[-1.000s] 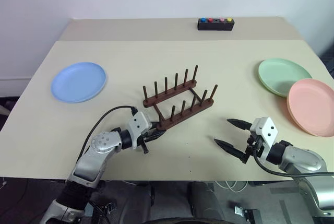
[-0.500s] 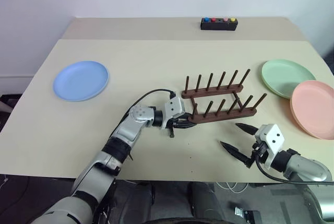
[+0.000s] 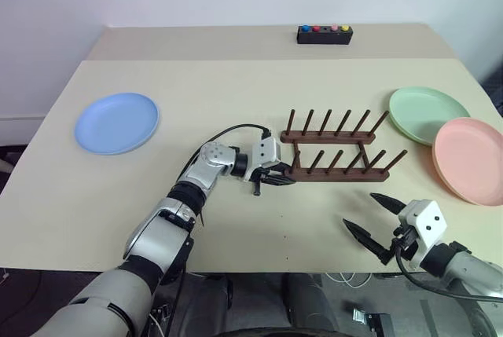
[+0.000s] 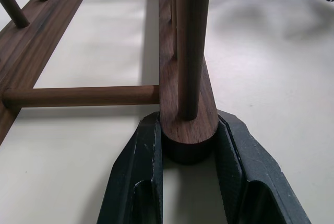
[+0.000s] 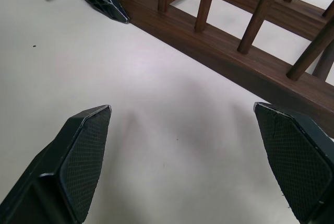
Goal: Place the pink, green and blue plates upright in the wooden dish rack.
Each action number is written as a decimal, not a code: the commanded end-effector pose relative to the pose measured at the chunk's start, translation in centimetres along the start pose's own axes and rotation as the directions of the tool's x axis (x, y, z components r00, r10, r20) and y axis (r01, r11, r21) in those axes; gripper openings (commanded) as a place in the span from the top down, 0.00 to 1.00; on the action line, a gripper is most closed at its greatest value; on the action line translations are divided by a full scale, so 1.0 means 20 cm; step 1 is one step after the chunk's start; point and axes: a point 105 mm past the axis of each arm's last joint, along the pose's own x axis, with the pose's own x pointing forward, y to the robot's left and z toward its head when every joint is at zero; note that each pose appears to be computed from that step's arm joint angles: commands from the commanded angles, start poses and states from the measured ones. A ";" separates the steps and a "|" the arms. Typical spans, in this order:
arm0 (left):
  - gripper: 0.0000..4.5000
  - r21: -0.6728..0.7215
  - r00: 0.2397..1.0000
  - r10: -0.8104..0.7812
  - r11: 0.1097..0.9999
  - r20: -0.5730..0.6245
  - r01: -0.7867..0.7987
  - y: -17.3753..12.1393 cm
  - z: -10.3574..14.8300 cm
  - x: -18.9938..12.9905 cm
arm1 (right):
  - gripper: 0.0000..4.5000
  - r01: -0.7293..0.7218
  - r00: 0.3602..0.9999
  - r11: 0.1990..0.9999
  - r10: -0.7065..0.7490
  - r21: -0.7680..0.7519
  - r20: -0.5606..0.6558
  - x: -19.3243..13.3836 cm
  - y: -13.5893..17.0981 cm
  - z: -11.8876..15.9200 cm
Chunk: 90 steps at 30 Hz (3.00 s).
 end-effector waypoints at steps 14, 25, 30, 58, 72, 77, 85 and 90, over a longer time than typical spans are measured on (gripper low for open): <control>0.06 -0.052 0.995 0.096 0.994 0.030 -0.094 0.03 -0.04 -0.13 | 0.29 0.110 0.993 0.992 -0.112 -0.067 -0.024 -0.03 -0.15 0.03; 0.99 -0.059 0.999 0.000 0.998 0.051 0.003 -0.25 -0.03 -0.12 | 1.00 0.245 0.954 0.960 -0.264 -0.138 -0.143 -0.03 -0.28 -0.02; 0.99 -0.063 1.000 0.008 0.998 0.023 -0.007 -0.29 -0.02 -0.05 | 1.00 0.280 0.939 0.947 -0.304 -0.156 -0.163 0.02 -0.34 -0.03; 0.99 -0.033 0.942 0.333 0.942 -0.033 -0.334 -0.03 -0.03 0.04 | 1.00 0.287 0.939 0.928 -0.321 -0.237 -0.121 0.27 -0.52 -0.03; 0.99 -0.013 0.877 0.479 0.877 -0.030 -0.480 0.10 -0.04 -0.01 | 1.00 0.288 0.947 0.919 -0.314 -0.269 -0.061 0.40 -0.56 0.03; 0.99 -0.028 0.874 0.485 0.873 -0.029 -0.486 0.11 -0.05 -0.02 | 1.00 0.286 0.948 0.919 -0.312 -0.271 -0.058 0.39 -0.54 0.02; 1.00 -0.071 0.908 0.413 0.910 0.076 -0.408 0.03 0.03 -0.03 | 0.89 0.298 0.952 0.920 -0.307 -0.255 0.004 0.20 -0.51 0.15; 1.00 -0.097 0.951 0.251 0.967 0.183 -0.237 -0.14 0.10 -0.07 | 0.37 0.409 0.902 0.860 -0.432 -0.305 -0.008 -0.01 -0.60 0.23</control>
